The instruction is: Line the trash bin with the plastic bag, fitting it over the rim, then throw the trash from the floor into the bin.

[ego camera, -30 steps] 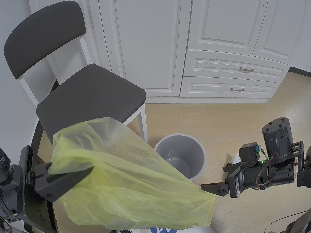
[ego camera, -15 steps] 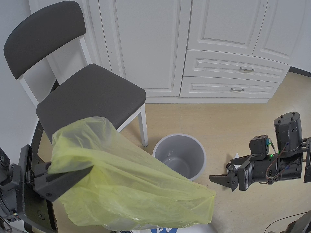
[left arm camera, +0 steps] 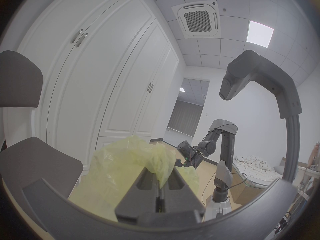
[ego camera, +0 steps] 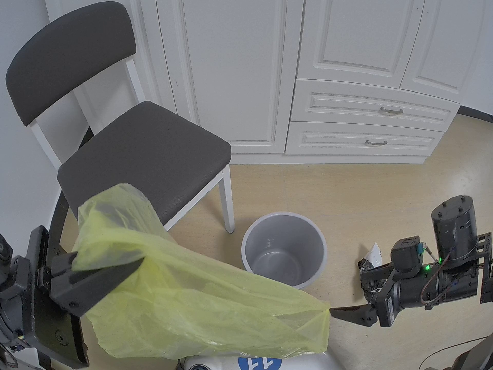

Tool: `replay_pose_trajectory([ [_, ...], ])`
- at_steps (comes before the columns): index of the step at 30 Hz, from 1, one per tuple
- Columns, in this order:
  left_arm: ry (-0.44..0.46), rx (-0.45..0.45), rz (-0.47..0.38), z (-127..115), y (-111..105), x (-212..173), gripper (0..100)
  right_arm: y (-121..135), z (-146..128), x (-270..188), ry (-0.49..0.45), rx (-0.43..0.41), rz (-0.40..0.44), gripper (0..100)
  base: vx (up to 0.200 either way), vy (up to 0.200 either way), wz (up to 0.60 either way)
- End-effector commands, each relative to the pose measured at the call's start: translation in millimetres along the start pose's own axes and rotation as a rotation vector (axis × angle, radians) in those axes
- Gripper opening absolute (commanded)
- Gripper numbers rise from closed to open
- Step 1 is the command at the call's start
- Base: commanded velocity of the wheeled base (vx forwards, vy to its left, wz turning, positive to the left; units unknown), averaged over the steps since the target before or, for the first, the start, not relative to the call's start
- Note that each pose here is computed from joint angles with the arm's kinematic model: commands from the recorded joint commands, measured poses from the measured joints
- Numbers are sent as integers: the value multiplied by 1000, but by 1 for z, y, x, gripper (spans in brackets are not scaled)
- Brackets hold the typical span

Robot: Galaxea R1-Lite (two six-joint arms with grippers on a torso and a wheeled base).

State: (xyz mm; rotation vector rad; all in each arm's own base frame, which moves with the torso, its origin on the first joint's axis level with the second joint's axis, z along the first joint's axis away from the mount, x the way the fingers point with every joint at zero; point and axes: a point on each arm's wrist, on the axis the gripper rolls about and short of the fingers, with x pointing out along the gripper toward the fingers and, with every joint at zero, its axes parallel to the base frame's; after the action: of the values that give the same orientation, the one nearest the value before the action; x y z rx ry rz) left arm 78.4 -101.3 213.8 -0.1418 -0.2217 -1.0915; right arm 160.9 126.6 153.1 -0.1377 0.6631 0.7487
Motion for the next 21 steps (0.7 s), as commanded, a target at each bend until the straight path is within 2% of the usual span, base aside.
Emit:
replay_pose_trajectory([
  [1, -18, 2, -2, 4, -1, -2, 0, 4, -8, 18, 81, -12, 25, 100, 0, 0, 0],
  [6, -34, 7, -6, 6, -2, -5, 0, 8, -12, 32, 127, -9, 36, 100, 0, 0, 0],
  [16, -50, 11, -12, 9, -3, -9, 0, 6, -7, 52, 55, 73, 33, 100, 0, 0, 0],
  [21, -107, 19, -40, 13, -4, -10, 0, 2, -5, 57, 47, 103, 27, 100, 0, 0, 0],
])
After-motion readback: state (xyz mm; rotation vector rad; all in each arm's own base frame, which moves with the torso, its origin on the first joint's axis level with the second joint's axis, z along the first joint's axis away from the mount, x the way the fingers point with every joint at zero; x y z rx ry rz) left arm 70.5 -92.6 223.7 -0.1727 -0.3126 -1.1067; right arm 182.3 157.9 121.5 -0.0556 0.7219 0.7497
